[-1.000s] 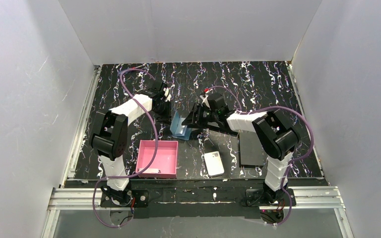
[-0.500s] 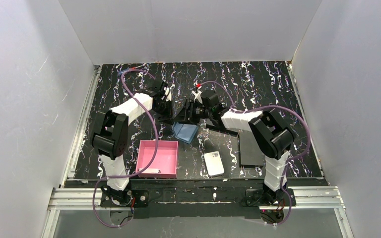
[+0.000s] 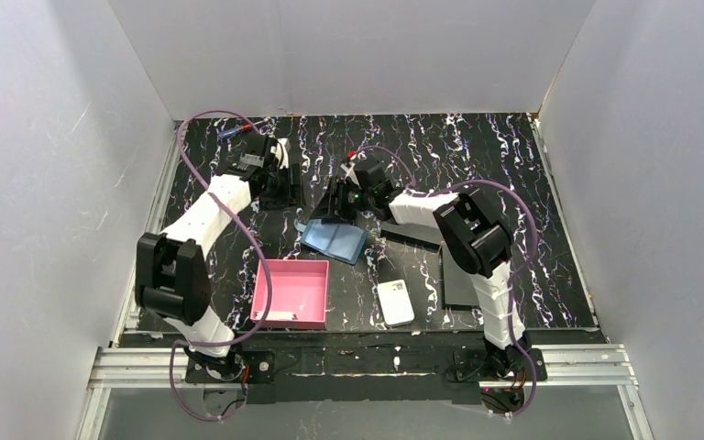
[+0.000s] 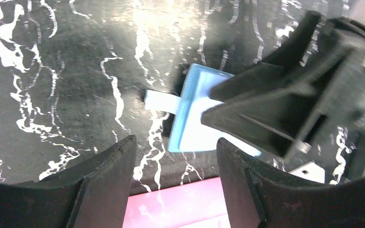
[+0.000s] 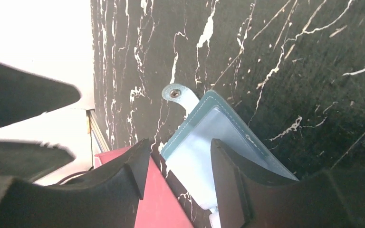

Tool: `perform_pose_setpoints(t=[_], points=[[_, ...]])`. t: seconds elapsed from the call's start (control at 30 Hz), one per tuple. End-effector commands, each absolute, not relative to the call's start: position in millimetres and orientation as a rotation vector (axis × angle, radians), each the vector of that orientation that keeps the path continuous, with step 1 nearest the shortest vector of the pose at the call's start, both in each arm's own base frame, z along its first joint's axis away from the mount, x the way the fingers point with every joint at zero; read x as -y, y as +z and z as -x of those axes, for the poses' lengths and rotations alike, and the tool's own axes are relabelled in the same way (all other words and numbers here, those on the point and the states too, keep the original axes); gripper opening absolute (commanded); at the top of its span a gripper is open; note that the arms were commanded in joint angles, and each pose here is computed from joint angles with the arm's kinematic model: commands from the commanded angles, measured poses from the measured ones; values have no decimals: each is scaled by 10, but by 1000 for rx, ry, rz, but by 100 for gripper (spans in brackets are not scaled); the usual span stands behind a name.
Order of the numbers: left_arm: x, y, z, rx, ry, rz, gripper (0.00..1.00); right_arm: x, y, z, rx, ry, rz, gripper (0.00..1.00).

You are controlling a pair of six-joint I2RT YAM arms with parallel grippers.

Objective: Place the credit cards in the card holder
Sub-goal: Open the card holder at the center of the board.

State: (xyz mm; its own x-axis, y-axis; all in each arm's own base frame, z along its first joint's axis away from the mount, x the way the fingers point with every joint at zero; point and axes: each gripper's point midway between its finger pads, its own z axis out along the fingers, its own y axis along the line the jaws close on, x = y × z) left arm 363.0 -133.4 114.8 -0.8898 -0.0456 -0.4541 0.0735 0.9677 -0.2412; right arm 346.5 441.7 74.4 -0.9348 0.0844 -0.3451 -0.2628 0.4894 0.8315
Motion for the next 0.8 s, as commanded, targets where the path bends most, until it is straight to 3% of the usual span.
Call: perform_pose_setpoints(t=[0.0, 0.1, 0.2, 0.27, 0.4, 0.6, 0.77], points=[[1634, 1462, -3560, -2506, -582, -139, 59, -4351, 947, -3491, -2439, 1342, 247, 54], [1981, 1461, -3479, -2505, -844, -178, 54, -4057, 1056, -3563, -2455, 1223, 223, 40], [2422, 1427, -3318, -2530, -1154, -226, 47, -3868, 1171, -3531, -2445, 1199, 217, 40], [2551, 1261, -3252, -2600, -1212, -201, 39, -3708, 1184, -3517, -2473, 1143, 212, 41], [2481, 880, -3214, -2773, -1095, -122, 26, -3420, 1182, -3466, -2480, 1081, 143, 41], [2405, 655, -3248, -2830, -970, -107, 23, -3373, 1046, -3184, -2478, 1194, 102, 36], [2177, 412, -3278, -2925, -724, -80, 14, -3427, 918, -3102, -2478, 1282, 94, 50]])
